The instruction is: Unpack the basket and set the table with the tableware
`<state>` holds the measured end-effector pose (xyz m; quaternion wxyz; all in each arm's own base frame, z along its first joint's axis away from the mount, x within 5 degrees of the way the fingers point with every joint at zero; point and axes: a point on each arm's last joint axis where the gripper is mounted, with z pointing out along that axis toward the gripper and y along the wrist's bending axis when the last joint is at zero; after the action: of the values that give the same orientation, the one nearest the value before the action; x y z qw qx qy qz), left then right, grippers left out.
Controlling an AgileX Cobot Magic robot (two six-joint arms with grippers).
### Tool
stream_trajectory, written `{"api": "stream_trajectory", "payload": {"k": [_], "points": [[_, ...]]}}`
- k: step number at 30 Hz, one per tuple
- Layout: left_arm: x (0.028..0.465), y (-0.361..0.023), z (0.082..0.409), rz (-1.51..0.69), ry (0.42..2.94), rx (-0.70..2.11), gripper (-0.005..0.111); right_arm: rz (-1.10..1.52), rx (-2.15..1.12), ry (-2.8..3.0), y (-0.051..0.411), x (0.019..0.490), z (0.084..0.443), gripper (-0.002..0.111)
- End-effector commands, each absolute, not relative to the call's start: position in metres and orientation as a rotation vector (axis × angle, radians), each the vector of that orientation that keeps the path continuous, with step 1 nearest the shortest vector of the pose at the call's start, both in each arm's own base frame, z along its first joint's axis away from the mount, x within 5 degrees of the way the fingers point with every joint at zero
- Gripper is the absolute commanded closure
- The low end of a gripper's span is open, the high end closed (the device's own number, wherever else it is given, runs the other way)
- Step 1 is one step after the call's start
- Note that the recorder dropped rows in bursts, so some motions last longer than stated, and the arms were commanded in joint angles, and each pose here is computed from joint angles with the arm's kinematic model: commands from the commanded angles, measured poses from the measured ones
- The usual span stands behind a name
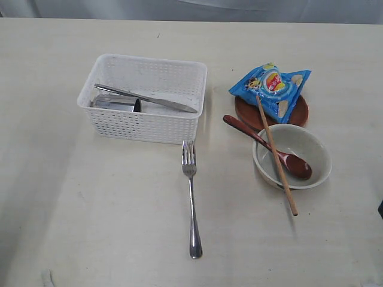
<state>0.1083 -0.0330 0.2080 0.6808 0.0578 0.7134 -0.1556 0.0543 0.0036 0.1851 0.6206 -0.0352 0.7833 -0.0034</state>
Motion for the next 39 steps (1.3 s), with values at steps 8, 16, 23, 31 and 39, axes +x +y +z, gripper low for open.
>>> {"api": "stream_trajectory", "payload": {"k": [8,16,23,31,39], "points": [[0.07,-0.011,0.203,-0.168,1.644,0.072,0.107,-0.012,-0.077,1.795,0.003,0.054,0.185,0.109],[0.054,-0.002,0.182,-0.083,1.826,0.003,0.107,-0.012,-0.077,1.795,0.003,0.054,0.185,0.109],[0.054,-0.002,0.183,-0.083,1.824,0.002,0.107,-0.012,-0.077,1.795,0.003,0.054,0.185,0.109],[0.054,-0.002,0.183,-0.084,1.821,0.003,0.107,-0.012,-0.077,1.795,0.003,0.054,0.185,0.109],[0.054,-0.002,0.183,-0.082,1.821,0.005,0.107,-0.012,-0.077,1.795,0.003,0.054,0.185,0.109]]}}
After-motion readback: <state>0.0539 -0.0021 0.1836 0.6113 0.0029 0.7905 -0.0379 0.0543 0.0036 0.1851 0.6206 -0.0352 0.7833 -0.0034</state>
